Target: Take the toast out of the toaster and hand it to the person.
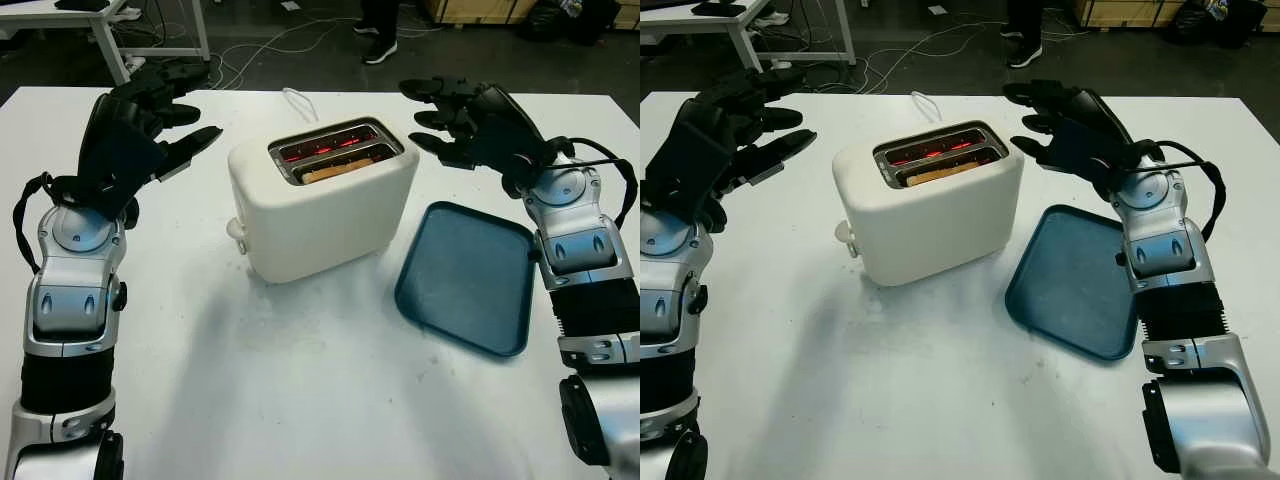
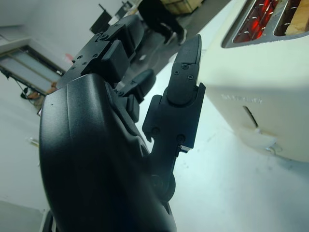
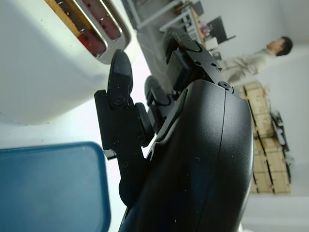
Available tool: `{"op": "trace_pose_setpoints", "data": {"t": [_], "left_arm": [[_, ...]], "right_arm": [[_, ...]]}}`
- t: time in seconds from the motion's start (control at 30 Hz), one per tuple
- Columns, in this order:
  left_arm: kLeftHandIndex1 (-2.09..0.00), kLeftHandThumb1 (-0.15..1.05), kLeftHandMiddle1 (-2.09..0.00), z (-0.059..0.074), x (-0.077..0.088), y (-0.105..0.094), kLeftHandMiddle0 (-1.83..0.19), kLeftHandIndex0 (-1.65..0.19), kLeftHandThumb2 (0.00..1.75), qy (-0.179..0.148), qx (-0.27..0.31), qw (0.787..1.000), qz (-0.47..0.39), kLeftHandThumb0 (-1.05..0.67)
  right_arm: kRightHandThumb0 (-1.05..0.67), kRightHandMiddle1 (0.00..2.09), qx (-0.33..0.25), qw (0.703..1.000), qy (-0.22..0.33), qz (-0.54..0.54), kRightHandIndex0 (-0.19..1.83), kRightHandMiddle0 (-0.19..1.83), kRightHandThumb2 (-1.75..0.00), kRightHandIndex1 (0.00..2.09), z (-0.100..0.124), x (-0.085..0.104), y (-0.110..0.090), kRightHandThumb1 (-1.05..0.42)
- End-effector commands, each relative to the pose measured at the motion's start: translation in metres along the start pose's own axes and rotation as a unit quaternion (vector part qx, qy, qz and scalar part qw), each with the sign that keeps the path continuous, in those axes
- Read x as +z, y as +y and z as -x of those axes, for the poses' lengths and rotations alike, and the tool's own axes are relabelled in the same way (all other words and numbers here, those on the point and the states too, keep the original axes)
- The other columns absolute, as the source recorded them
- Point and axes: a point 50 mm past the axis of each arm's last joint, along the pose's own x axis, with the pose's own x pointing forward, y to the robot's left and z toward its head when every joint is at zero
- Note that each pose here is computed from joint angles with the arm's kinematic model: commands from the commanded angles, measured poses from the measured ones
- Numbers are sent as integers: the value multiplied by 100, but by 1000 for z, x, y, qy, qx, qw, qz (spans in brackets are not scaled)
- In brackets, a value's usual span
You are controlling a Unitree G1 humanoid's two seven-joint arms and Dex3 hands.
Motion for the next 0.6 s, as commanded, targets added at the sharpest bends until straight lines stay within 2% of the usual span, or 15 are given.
{"op": "trace_pose_setpoints", "data": {"t": [0.0, 0.57], "left_arm": [[-26, 92, -87, -2, 5, 1, -23, -50, 2, -10, 2, 1000, -8, -38], [-28, 92, -87, 0, 4, 2, -24, -48, 2, -10, 4, 1000, -3, -37]], "right_arm": [[-32, 0, 0, 1000, -7, 9, 54, 50, -34, 0, 0, 2, -2, -92], [-31, 0, -1, 1000, -1, 5, 54, 50, -35, 0, 1, 0, 0, -92]]}}
